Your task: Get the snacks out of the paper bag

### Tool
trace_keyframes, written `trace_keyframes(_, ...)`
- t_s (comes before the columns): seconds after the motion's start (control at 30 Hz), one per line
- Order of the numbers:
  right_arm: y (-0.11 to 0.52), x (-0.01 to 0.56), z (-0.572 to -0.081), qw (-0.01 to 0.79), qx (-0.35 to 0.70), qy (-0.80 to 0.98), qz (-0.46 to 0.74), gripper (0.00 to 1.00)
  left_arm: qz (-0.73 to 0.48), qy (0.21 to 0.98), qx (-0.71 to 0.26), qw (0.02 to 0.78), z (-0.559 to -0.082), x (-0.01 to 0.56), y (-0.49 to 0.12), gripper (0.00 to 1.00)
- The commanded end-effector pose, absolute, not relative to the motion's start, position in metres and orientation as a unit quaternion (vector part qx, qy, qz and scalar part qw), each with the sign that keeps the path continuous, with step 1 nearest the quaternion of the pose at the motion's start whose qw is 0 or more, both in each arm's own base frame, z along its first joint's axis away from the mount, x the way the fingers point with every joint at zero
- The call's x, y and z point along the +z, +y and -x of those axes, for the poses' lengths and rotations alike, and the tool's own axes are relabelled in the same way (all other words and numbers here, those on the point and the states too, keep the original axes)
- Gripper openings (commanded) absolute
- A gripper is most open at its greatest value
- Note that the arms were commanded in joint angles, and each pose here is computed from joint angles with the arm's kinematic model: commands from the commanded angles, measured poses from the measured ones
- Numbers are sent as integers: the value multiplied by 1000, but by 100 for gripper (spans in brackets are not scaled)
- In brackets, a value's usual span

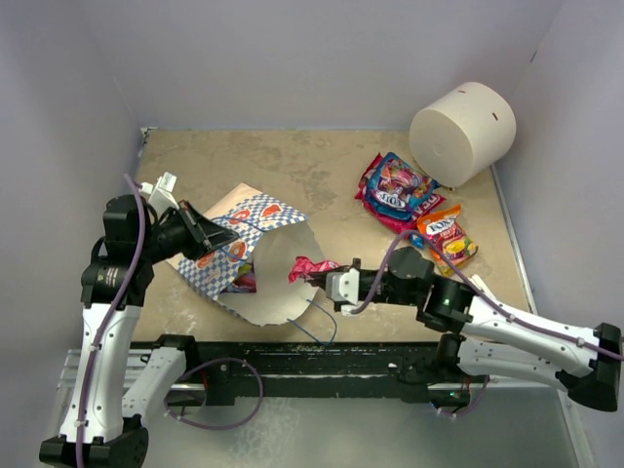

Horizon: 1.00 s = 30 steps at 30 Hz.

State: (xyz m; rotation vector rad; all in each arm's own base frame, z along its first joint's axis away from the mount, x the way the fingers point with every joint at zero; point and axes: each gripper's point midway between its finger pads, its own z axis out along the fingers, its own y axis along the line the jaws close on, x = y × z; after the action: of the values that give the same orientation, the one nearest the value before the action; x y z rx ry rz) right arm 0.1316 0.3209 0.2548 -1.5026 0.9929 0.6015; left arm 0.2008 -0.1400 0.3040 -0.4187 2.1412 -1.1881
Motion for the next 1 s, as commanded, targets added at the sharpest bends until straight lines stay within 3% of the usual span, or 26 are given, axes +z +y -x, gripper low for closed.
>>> trace_keyframes(0.0, 297, 309, -159, 668, 210, 452, 553, 0, 150, 810, -456, 337, -204, 308, -141, 0)
trace_keyframes(0.17, 207, 351, -247, 786, 86, 565, 237, 0, 149, 809, -457, 338, -207, 310, -141, 0)
trace_keyframes(0.3, 123, 321, -312, 749, 31, 661, 10, 0, 151, 808, -458, 337, -207, 310, -141, 0)
trace_keyframes(0.47, 50, 248, -351, 651, -7, 733, -198, 0, 151, 808, -459, 336, -207, 312, -141, 0)
trace_keyframes(0.67, -5, 175, -376, 544, 15, 780, -309, 0, 152, 810, -456, 337, -202, 313, -140, 0)
trace_keyframes(0.97, -24, 147, -397, 526, -9, 789, -318, 0, 151, 813, -453, 334, -196, 311, -140, 0)
